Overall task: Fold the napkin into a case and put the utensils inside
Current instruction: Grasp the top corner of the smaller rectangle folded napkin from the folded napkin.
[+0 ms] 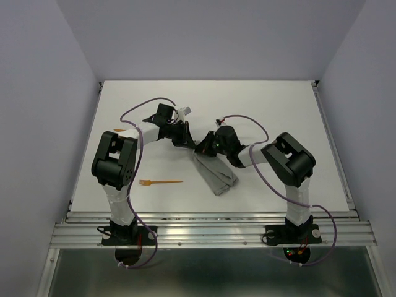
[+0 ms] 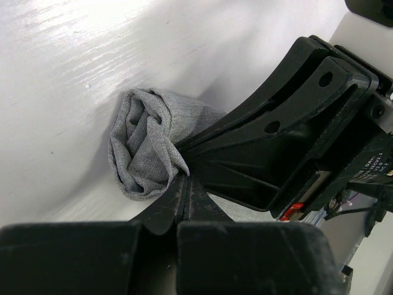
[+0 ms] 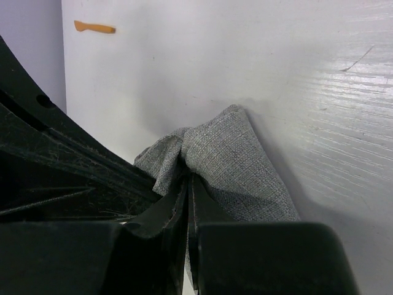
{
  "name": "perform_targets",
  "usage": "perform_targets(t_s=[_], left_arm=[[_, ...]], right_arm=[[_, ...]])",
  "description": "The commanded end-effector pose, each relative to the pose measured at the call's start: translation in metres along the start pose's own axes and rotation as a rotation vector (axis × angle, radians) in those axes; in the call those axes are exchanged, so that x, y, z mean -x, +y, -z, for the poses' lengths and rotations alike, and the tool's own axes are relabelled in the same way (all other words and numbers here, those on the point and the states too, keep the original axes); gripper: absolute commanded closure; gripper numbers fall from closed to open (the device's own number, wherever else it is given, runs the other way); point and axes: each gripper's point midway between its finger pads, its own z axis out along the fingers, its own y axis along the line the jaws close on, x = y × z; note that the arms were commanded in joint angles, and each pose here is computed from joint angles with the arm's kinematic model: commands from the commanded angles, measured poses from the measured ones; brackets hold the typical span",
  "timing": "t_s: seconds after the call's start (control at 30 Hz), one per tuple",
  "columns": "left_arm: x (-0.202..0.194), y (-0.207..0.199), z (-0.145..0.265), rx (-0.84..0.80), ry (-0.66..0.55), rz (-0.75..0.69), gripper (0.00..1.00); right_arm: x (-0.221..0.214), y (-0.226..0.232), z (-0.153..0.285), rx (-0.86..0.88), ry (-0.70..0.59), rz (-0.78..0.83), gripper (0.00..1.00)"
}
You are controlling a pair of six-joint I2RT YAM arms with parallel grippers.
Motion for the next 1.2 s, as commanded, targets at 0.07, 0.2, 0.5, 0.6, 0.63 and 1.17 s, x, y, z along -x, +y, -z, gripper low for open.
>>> perform_targets(t_s=[0.07,0.2,0.5,0.6,0.63,1.17], left_arm=[[0.002,-0.016,0.007,-0.053,-0.02,-0.034,1.0],[0.004,-0.016,0.008,-0.052,-0.025,-0.036,1.0],[0.006,-0.018,0.009,-0.053,-0.028,-0.039,1.0],[0.006,-0.018,0.01,-0.054,-0.03,-0.041,1.0],[0.007,-0.019,0.01,-0.054,-0.032,-0.042,1.0],[0.009,-0.016,0.006,-0.054,-0.031,-0.022,1.0]], right_arm=[[0.024,0.032,-0.002,0.095,-0.071,0.003,0.92],[0.035,0.031,0.013,0.067,-0.118,0.016,0.92],[0.031,0.034,0.01,0.081,-0.095,0.022,0.92],[0.027,0.031,0.005,0.084,-0.07,0.019,0.92],[0.025,0.03,0.004,0.085,-0.065,0.016,0.92],[0.024,0.026,-0.021,0.055,-0.03,0.012,0.92]])
